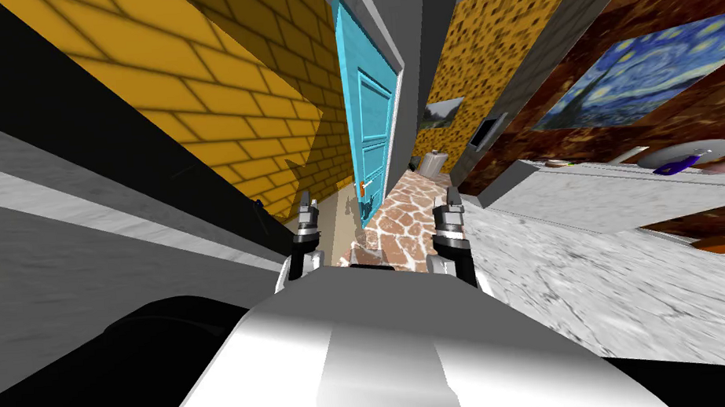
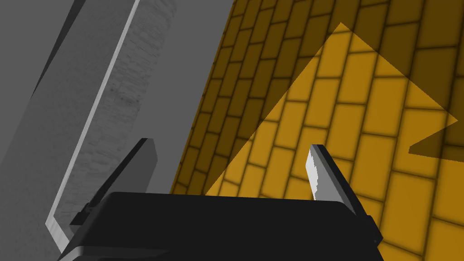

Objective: Push the door open

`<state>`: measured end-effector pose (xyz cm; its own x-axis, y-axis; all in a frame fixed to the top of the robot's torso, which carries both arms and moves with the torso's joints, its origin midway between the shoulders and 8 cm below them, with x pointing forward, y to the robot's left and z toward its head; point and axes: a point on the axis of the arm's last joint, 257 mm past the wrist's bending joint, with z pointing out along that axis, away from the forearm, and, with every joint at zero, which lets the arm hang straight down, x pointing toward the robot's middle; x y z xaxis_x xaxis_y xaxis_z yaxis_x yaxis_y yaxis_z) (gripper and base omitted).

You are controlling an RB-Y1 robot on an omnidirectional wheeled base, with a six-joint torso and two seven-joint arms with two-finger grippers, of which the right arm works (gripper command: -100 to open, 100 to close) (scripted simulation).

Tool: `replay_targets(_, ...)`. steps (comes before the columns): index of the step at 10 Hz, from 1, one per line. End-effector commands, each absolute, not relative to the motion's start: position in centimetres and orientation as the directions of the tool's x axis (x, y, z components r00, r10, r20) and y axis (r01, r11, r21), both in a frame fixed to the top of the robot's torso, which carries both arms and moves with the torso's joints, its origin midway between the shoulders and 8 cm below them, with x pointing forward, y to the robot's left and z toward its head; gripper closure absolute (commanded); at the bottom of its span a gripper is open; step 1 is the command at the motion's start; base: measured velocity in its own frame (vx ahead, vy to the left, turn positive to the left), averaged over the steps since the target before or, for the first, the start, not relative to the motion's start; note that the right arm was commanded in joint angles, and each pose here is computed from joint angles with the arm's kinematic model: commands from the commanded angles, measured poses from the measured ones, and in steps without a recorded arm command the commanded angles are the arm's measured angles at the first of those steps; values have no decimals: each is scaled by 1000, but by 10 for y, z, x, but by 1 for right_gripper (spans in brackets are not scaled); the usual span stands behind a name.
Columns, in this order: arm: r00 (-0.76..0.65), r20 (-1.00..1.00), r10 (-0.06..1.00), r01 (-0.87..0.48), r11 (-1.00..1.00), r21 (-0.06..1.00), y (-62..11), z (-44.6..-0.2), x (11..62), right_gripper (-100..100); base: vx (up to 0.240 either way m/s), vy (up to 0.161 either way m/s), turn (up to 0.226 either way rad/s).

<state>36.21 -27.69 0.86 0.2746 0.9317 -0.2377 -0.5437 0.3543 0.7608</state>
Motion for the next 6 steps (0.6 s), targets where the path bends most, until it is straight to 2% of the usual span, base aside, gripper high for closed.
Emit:
replay_targets(1,243,-230,942,-543,329,773,-272,0,370,-100,-22,43,149)
replay_targets(6,141,-201,969,-529,246,812,-255,-29,394,-100,113,-76,141)
